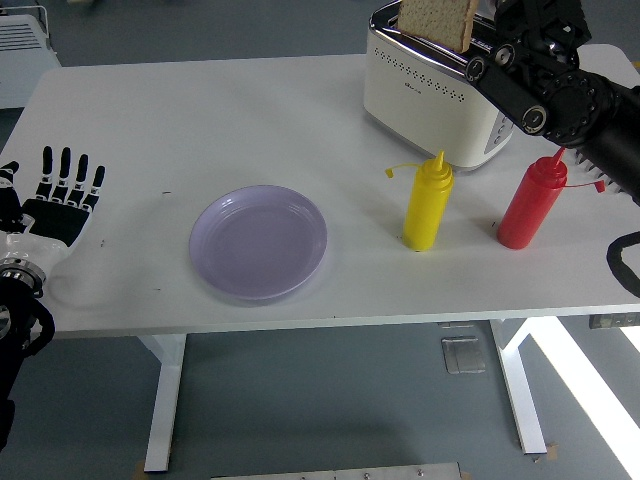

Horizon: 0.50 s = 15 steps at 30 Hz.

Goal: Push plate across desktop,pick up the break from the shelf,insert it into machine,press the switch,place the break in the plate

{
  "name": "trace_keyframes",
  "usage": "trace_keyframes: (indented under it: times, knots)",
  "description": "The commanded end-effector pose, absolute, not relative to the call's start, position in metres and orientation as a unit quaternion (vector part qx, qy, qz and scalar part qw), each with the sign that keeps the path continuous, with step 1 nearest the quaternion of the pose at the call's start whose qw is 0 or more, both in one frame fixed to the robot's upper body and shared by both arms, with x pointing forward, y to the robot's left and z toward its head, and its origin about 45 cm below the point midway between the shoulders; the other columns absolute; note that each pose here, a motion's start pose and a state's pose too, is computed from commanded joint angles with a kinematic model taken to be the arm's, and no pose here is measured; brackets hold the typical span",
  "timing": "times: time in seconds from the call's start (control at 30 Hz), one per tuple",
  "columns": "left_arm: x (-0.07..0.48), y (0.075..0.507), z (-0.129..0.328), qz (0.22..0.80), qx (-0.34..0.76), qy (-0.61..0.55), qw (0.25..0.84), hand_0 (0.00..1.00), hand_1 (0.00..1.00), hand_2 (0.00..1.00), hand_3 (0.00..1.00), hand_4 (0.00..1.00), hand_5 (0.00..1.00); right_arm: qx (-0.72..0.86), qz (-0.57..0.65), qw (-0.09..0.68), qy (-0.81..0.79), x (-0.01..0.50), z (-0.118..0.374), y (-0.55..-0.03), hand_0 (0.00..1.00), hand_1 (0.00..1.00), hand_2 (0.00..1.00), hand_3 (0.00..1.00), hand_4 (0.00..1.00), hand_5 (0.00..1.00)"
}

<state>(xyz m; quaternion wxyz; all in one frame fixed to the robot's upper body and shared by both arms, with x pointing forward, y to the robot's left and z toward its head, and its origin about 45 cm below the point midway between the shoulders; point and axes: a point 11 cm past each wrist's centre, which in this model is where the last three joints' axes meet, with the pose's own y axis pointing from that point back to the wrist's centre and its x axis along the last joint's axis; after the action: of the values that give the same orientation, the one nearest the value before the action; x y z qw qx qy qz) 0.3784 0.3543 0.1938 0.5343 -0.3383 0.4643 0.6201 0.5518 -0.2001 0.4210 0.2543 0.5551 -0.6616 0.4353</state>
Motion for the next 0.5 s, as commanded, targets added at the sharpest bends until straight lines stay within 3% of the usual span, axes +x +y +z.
trace_keyframes:
  times: [0.5]
  knots:
    - [0.379, 0.358, 0.2, 0.617, -0.349, 0.461, 0.533, 0.789, 0.716, 0.663, 0.609, 0.542, 0.845, 0.559, 0.442, 0.197, -0.674, 0.538, 0.448, -0.197, 0.405, 0.296, 0.423, 0.433, 0.129, 0.002]
